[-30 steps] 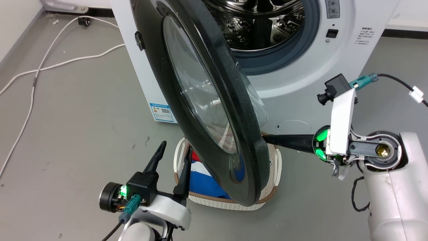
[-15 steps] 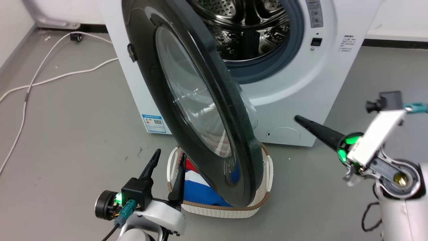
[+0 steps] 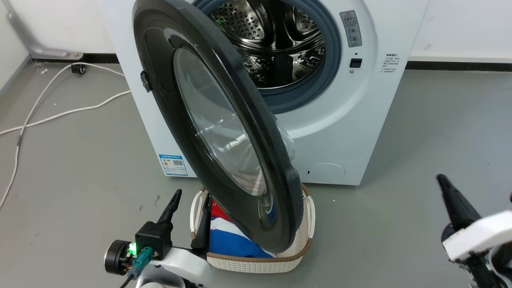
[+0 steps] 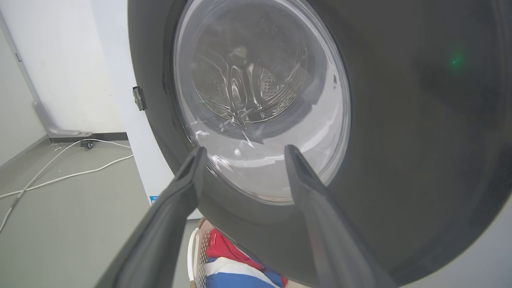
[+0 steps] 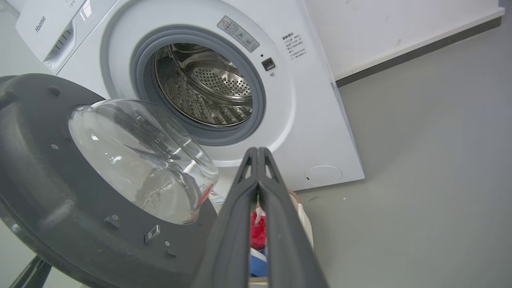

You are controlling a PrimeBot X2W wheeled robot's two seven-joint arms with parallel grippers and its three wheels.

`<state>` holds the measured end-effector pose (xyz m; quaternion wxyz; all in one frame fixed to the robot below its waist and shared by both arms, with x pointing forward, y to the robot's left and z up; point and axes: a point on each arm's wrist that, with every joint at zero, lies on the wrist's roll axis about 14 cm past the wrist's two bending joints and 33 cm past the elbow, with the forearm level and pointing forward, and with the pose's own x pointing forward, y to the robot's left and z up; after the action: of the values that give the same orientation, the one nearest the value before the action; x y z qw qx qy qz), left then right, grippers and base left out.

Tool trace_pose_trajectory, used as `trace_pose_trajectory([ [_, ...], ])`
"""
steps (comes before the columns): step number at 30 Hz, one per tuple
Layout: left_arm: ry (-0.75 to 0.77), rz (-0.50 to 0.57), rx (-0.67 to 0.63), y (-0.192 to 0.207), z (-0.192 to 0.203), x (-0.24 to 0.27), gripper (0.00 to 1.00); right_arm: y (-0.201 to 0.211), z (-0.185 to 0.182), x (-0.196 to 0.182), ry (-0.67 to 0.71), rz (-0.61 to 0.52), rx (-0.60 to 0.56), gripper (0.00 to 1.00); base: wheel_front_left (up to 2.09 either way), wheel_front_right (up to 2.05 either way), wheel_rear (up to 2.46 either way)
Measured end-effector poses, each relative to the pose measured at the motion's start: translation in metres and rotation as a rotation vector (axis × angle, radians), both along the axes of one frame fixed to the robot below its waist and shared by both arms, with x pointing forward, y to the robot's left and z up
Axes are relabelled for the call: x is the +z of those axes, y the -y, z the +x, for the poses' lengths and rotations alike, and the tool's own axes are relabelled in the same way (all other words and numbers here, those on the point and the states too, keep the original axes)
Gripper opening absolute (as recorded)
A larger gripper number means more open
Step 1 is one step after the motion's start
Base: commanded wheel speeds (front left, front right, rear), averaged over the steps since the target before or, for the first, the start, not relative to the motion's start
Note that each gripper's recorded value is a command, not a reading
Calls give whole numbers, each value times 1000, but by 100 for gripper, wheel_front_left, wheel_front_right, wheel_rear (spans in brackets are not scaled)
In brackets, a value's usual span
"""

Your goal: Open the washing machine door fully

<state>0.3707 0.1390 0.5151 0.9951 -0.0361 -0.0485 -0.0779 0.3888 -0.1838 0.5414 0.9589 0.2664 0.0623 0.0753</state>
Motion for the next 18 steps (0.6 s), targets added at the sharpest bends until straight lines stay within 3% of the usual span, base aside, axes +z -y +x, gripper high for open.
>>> trace_pose_trajectory([
  [3,5,0,7,-2,0,2,100,18,-9,1,54,-113,-83,0,0,0,0],
  [6,6,0,13,-4,0,2,100,27,-16,6,109,-204,-130,61,0,0,0],
  [7,7,0,14,-5,0,2,100,28,-18,9,126,-232,-140,99,0,0,0],
  [18,7,7,19,-8,-4,1,100,30,-41,41,318,-549,-202,100,0,0,0],
])
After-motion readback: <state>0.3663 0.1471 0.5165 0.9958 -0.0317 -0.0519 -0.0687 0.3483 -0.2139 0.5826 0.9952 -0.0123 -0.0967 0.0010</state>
